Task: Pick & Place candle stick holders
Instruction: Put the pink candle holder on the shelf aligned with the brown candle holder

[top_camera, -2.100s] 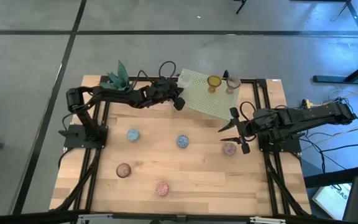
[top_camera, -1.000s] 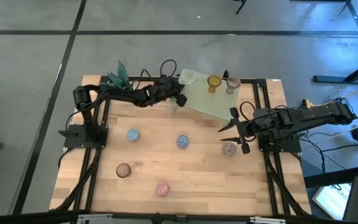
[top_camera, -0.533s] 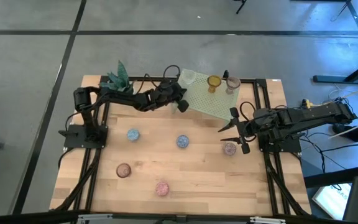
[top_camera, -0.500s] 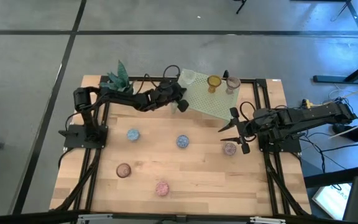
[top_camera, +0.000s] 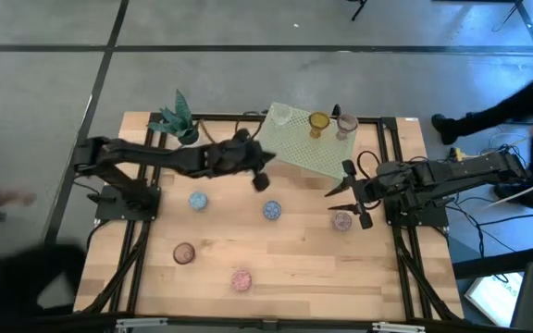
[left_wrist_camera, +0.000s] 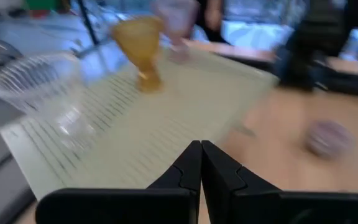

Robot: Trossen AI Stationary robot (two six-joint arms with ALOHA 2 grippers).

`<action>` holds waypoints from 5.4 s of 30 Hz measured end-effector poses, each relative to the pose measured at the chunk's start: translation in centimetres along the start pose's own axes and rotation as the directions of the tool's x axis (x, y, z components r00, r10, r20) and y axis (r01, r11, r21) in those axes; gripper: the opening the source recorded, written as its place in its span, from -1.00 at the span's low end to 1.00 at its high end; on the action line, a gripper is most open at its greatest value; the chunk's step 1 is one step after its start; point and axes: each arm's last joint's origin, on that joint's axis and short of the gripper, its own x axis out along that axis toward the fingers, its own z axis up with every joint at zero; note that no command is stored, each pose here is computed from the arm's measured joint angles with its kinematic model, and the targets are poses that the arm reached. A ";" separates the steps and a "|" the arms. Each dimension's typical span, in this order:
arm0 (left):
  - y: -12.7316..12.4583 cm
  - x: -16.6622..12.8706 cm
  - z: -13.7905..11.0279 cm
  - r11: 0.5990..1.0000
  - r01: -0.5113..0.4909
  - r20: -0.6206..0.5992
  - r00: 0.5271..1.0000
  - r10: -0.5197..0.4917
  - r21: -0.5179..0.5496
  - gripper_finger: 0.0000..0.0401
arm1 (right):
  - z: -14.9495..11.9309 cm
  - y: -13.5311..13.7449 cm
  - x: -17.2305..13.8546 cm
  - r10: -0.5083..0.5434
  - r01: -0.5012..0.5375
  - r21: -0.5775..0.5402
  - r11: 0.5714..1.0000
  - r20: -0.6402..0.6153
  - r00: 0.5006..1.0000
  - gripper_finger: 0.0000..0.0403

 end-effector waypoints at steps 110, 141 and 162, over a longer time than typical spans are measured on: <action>-13.4 -11.8 -3.2 0.988 -0.119 -0.873 0.487 -0.031 -0.101 -0.92 | 1.6 -3.1 3.6 -0.239 0.268 -0.185 0.946 0.162 0.957 -0.14; 0.2 7.0 10.5 0.829 0.248 -0.644 0.747 0.166 0.501 -0.91 | -0.5 -2.0 -0.8 -0.167 0.169 0.067 0.983 -0.039 0.985 -0.14; 1.4 7.7 9.4 0.655 0.428 -0.699 0.681 0.219 0.623 -0.89 | -0.6 -1.5 -0.7 -0.019 0.021 0.075 0.997 -0.033 0.999 -0.14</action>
